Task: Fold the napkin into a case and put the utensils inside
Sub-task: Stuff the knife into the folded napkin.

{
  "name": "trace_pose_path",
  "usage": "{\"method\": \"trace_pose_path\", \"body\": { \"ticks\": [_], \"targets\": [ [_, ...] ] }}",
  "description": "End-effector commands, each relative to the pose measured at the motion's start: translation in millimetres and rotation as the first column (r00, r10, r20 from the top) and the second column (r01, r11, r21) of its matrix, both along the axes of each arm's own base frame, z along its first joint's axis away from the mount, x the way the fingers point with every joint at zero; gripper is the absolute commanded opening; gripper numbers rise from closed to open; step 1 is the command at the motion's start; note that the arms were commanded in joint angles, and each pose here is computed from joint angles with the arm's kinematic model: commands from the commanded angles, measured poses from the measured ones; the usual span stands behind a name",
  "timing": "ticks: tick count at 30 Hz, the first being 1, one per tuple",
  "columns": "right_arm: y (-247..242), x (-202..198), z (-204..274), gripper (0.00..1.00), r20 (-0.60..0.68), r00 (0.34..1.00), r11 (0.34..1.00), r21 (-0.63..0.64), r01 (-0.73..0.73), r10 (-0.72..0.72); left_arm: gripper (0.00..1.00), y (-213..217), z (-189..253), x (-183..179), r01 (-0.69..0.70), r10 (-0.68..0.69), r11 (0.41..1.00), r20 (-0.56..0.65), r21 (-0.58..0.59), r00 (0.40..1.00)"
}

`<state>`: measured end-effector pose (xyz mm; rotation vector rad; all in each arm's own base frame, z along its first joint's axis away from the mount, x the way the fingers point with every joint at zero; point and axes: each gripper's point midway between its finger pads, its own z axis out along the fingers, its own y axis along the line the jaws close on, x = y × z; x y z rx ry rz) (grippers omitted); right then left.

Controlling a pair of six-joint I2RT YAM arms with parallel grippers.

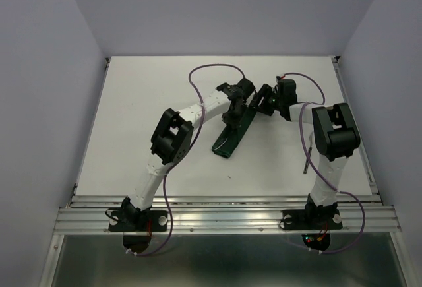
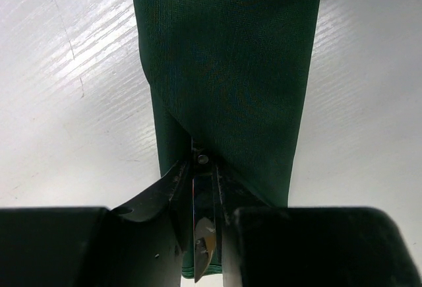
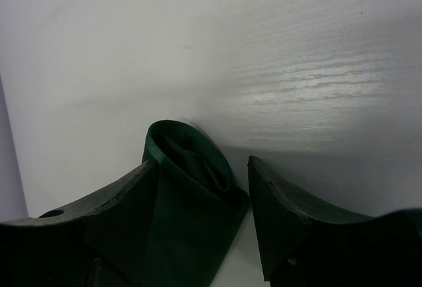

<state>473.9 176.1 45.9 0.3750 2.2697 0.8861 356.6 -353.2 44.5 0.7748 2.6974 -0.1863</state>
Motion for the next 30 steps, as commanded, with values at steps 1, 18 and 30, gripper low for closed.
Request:
{"method": "trace_pose_path", "body": {
  "ticks": [1,18,30],
  "targets": [
    [1,-18,-15,0.62,-0.059,0.998,0.999,-0.023,-0.022,0.02,0.13,-7,20,8,0.017,-0.015,1.0,0.046,-0.025,0.999],
    [0,-19,-11,0.63,-0.052,0.999,0.999,-0.029,-0.013,0.012,0.4,-4,15,8,0.008,-0.007,1.0,0.04,-0.024,0.999],
    [-18,-8,31,0.64,0.034,0.998,0.992,-0.106,0.062,-0.059,0.48,6,27,0,0.0,0.001,1.0,0.052,-0.024,0.999]
  ]
}}
